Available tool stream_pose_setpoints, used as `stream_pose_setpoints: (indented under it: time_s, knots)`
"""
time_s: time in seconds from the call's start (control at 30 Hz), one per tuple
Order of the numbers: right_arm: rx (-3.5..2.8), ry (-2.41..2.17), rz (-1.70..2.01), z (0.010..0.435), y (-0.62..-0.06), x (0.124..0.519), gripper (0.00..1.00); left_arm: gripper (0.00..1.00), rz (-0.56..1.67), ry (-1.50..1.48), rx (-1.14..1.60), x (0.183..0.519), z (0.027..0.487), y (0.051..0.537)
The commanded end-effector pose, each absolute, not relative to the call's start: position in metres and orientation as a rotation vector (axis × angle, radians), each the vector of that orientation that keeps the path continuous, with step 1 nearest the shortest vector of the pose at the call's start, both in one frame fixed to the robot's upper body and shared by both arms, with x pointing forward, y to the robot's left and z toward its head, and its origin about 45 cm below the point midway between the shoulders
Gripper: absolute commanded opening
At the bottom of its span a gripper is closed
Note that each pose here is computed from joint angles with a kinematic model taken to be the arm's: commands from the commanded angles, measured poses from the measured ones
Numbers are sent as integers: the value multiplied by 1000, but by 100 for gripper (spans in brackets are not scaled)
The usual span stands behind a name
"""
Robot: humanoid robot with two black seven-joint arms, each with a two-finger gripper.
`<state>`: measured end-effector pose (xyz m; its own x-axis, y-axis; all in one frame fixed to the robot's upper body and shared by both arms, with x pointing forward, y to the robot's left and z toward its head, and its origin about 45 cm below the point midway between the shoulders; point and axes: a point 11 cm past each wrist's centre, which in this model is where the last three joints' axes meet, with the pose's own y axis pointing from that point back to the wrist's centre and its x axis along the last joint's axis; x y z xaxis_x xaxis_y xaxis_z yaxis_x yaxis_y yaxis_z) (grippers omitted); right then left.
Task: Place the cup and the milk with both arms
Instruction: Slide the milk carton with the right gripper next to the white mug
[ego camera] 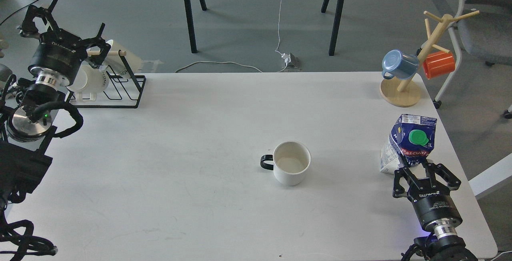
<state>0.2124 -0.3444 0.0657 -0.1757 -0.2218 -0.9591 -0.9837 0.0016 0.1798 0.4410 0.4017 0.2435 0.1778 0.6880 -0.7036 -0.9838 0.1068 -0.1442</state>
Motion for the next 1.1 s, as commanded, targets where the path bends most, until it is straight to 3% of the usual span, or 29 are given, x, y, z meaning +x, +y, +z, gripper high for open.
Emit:
stream_pose_setpoints:
  time_s: [0.0,0.33,0.7,1.07]
  knots:
    - [-1302,1498,1249,65,-342,211,30,99,1323,538,-676,441,243,401]
    - [-1379,1341,1317,86,-297,211,28,99,1329,540,-665,441,241,401]
    - [-1435,1216,1480,68,-210,193,28,99,1341,535,-654,439,241,406]
    - [-1432,1183,1540,59,-185,192,32,99,1362,556,-637,430,225,411]
